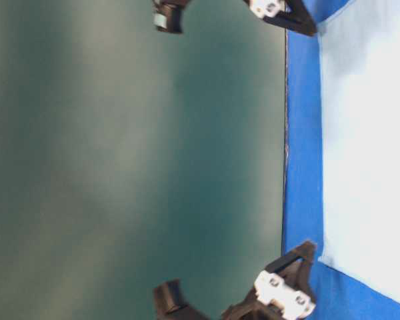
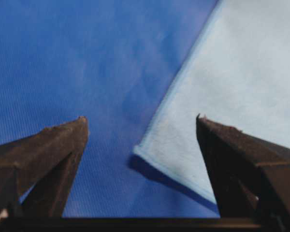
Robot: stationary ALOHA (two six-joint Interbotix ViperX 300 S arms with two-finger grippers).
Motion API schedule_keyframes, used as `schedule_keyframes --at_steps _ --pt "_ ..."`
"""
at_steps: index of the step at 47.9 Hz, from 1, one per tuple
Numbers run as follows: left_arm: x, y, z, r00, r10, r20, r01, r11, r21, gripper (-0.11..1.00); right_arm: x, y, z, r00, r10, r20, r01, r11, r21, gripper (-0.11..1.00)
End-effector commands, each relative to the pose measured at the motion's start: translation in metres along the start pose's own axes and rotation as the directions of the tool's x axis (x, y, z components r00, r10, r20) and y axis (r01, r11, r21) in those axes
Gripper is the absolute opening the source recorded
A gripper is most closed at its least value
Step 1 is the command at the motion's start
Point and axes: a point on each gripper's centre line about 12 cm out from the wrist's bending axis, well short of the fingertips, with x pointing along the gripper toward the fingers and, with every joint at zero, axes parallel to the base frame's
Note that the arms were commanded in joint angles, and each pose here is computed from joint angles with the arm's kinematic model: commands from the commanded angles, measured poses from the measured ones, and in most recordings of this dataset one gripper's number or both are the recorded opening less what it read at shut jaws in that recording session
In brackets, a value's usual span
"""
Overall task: Fold the light blue towel.
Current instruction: 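Grasp the far left and far right towel corners with both grippers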
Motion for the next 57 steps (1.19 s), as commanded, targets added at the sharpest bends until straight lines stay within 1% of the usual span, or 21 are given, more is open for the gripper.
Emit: schedule_keyframes --at_steps 1,7,14,18,20,22,23,26,27,29,32,33,38,42,45,50,57 --pt "0.009 0.003 0.005 1.0 0.008 0.014 -0.008 1.0 -0.003 0.86 0.005 -0.002 0.01 0.999 -0.003 0.038 0.003 1.0 -0.001 0.53" --pt "0.016 0.004 -0.004 1.0 0.009 -0.014 -0.009 1.0 -0.002 0.85 0.012 -0.009 0.006 1.0 -0.018 0.022 0.018 1.0 0.015 0.53" --pt "0.019 0.004 -0.006 1.0 0.009 -0.023 -0.009 1.0 -0.002 0.84 0.017 -0.012 0.001 1.0 -0.023 0.0 0.023 0.999 0.022 0.52" --pt "0.018 0.004 -0.008 0.999 0.009 -0.043 -0.009 1.0 -0.002 0.79 0.017 -0.012 -0.001 1.0 -0.024 -0.006 0.024 0.999 0.023 0.46" --pt "0.018 0.004 -0.01 0.998 0.009 -0.058 -0.009 1.0 -0.002 0.72 0.017 -0.012 -0.001 1.0 -0.024 -0.007 0.024 0.999 0.021 0.38" --pt "0.018 0.003 -0.011 0.997 0.007 -0.074 -0.007 1.0 -0.001 0.63 0.017 -0.012 -0.002 1.0 -0.022 -0.009 0.023 1.0 0.017 0.28" --pt "0.018 0.002 -0.012 0.997 0.006 -0.078 -0.006 1.0 -0.001 0.56 0.017 -0.012 -0.001 1.0 -0.022 -0.009 0.022 1.0 0.016 0.2" --pt "0.018 0.001 -0.014 0.996 0.001 -0.093 0.0 1.0 0.003 0.37 0.017 -0.011 -0.001 1.0 -0.021 -0.009 0.021 1.0 0.015 0.03" --pt "0.018 0.0 -0.014 0.995 -0.001 -0.098 0.001 1.0 0.004 0.31 0.016 -0.011 -0.001 1.0 -0.02 -0.007 0.02 1.0 0.014 0.01" --pt "0.018 0.0 -0.014 0.995 -0.001 -0.101 0.001 1.0 0.004 0.19 0.017 -0.011 -0.001 1.0 -0.02 -0.009 0.02 1.0 0.014 0.02" --pt "0.018 0.0 -0.014 0.994 -0.001 -0.106 0.001 1.0 0.004 0.04 0.016 -0.011 -0.002 1.0 -0.02 -0.01 0.02 1.0 0.014 0.01" --pt "0.018 0.001 -0.014 0.994 0.0 -0.106 0.0 1.0 0.003 0.02 0.017 -0.011 -0.001 1.0 -0.02 -0.009 0.02 1.0 0.014 0.02" --pt "0.016 0.001 -0.008 0.996 0.0 -0.09 0.0 1.0 0.003 0.01 0.016 -0.011 -0.001 1.0 -0.02 -0.007 0.02 1.0 0.015 0.01" --pt "0.013 0.001 0.0 0.998 0.001 -0.07 -0.001 1.0 0.006 0.01 0.014 -0.011 0.004 1.0 -0.021 0.01 0.021 1.0 0.02 0.01" --pt "0.01 0.001 0.007 0.998 0.0 -0.058 0.001 1.0 0.021 0.01 0.011 -0.011 0.008 0.999 -0.022 0.025 0.021 0.999 0.024 0.02" --pt "0.003 0.001 0.021 0.999 -0.001 -0.04 0.003 0.998 0.06 0.01 0.0 -0.011 0.016 0.998 -0.025 0.054 0.023 0.999 0.029 0.02" --pt "-0.004 0.001 0.035 1.0 -0.002 -0.017 0.003 0.996 0.092 0.01 -0.015 -0.01 0.025 0.996 -0.025 0.083 0.022 0.999 0.028 0.01"
